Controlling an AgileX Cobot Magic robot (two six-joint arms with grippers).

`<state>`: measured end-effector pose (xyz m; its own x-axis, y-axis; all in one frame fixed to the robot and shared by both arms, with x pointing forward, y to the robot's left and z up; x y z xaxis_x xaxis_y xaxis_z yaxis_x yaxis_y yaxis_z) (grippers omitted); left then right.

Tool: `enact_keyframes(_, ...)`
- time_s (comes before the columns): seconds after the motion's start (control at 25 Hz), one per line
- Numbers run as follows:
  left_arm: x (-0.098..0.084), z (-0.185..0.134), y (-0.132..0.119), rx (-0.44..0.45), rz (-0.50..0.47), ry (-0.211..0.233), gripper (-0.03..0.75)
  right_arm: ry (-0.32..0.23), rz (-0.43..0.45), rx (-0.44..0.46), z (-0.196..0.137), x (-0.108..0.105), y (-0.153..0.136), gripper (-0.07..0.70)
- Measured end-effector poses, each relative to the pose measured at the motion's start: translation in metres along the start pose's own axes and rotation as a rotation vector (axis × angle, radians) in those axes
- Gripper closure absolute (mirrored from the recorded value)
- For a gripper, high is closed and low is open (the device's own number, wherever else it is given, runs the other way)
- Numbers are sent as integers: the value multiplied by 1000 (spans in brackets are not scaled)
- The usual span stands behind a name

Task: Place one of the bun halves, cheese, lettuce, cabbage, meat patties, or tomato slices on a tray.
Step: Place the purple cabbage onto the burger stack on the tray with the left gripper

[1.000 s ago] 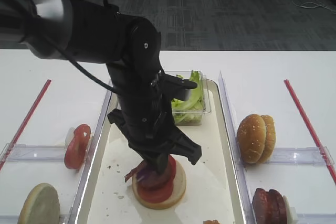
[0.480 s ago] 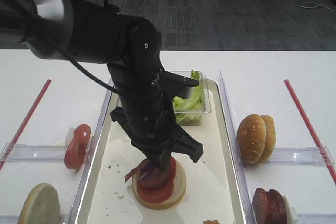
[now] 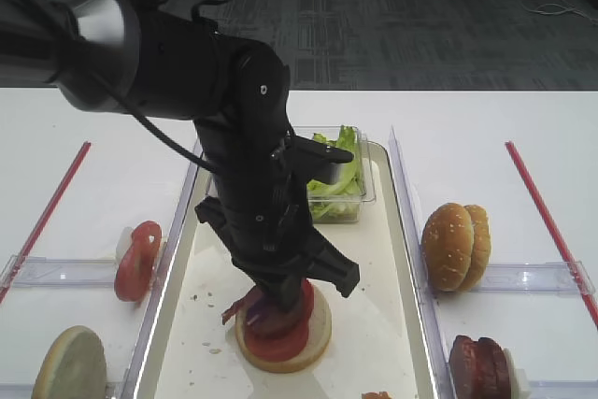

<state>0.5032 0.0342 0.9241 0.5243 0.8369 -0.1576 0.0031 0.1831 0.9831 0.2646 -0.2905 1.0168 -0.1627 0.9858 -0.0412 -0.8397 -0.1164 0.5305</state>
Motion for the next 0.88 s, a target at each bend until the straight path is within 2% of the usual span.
enact_keyframes(0.32, 0, -1, 0, 6, 1, 0, 657, 0, 0, 0, 0, 0, 0, 617)
enact_keyframes(0.88, 1, -1, 0, 8, 6, -1, 333, -2, 0, 0, 0, 0, 0, 618)
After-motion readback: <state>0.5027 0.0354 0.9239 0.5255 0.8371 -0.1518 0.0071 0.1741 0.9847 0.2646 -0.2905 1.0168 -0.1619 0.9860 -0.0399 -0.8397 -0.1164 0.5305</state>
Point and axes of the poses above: a point on each arm's last joint axis where the gripper is mounted, y pointing back along that axis away from the gripper, x along the wrist's bending axis when the last joint is at zero, z = x × y, the point moved 4 cm from there along -y, pointing out along that axis toward the gripper, and after that the axes turned 5 degrees about y, right-handed, at the moved point
